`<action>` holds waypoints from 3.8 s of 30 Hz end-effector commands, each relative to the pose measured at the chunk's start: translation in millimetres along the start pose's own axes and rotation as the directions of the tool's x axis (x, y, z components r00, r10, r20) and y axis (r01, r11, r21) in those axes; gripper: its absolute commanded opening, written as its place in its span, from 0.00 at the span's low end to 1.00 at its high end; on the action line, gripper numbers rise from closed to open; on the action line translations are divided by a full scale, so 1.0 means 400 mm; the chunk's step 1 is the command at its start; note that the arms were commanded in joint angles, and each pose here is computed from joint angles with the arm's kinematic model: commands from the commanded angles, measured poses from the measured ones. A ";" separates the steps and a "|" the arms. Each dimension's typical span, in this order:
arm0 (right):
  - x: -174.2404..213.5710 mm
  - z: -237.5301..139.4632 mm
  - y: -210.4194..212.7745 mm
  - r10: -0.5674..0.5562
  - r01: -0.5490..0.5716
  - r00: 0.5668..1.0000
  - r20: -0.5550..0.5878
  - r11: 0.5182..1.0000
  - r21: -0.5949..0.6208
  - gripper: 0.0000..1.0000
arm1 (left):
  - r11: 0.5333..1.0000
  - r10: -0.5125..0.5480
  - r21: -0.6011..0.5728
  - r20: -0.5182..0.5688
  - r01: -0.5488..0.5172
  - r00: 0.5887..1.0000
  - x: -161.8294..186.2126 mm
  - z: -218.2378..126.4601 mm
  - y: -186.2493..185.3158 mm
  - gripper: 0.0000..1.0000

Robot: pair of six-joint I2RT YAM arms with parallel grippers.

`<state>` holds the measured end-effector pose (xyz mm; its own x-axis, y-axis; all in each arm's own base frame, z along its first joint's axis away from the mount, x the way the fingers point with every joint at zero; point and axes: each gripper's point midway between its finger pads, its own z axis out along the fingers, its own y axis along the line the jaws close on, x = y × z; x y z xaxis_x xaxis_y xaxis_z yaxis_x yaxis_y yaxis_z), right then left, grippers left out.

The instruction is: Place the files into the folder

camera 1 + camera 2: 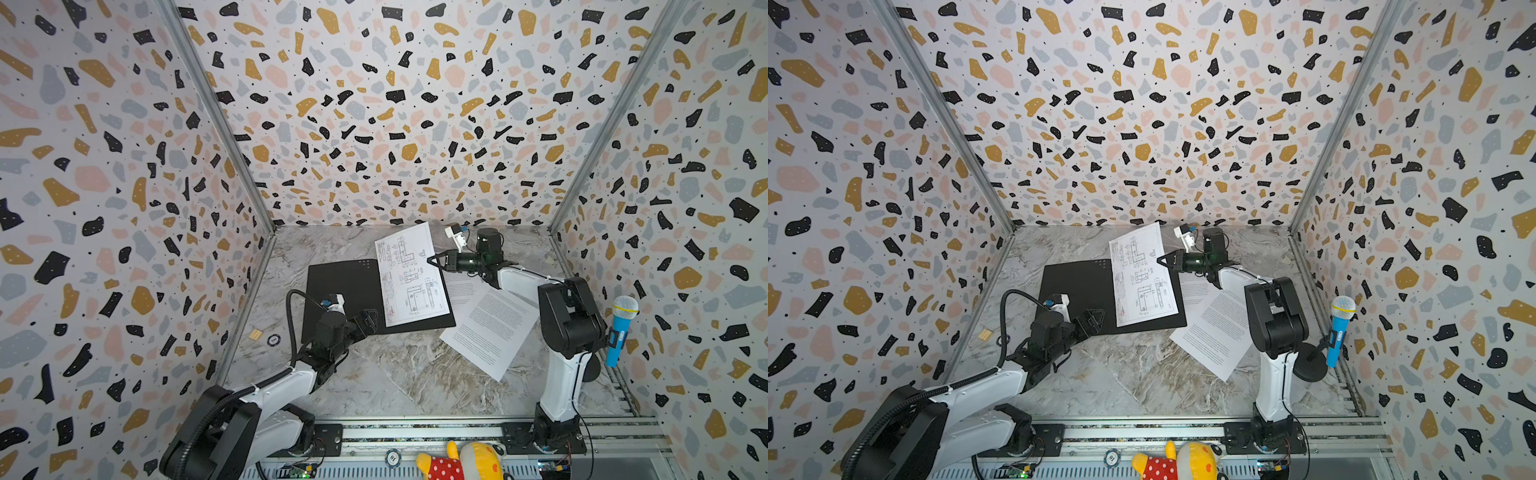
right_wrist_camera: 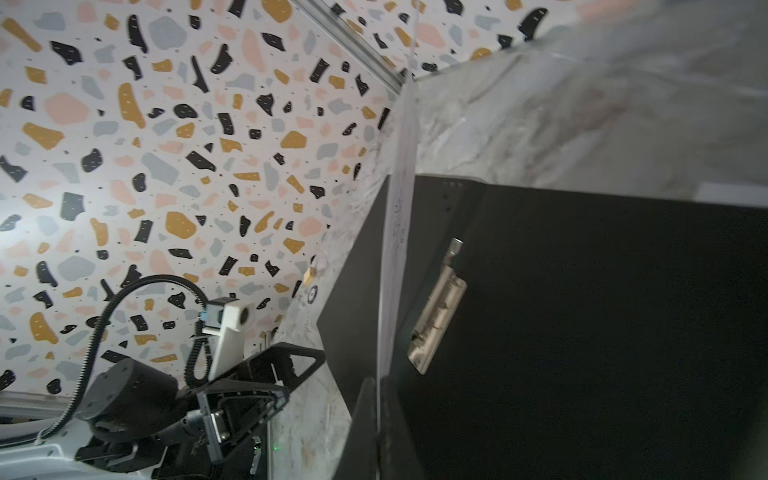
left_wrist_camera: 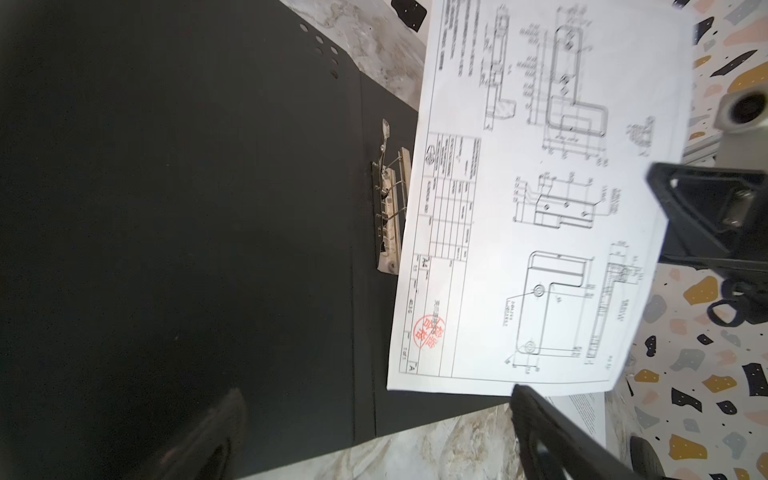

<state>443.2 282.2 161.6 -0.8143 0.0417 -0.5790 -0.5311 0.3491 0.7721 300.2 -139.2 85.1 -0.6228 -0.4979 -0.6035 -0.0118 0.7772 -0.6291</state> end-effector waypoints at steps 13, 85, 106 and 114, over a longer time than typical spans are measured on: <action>0.066 -0.044 -0.140 0.009 -0.002 0.999 -0.039 0.984 0.175 0.00 | 1.000 0.002 0.026 0.008 -0.002 1.000 -0.001 0.007 -0.005 0.99; 0.008 0.006 -0.105 0.082 -0.084 0.996 0.024 0.994 0.074 0.00 | 0.999 -0.024 0.027 -0.021 0.024 0.999 0.031 0.026 0.016 1.00; 0.078 -0.027 -0.216 0.137 -0.141 0.990 0.032 0.978 0.155 0.00 | 0.999 -0.025 0.024 -0.033 0.026 0.999 0.042 0.030 0.023 1.00; 0.083 -0.027 -0.220 0.100 -0.098 0.995 -0.002 0.980 0.172 0.00 | 0.999 -0.022 0.025 -0.035 0.022 0.999 0.043 0.030 0.023 1.00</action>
<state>457.4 243.2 66.1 -0.8839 0.0986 -0.4572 -0.3561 0.4920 0.7945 297.6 -144.6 58.1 -0.6632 -0.4925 -0.5636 -0.0276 0.7686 -0.6391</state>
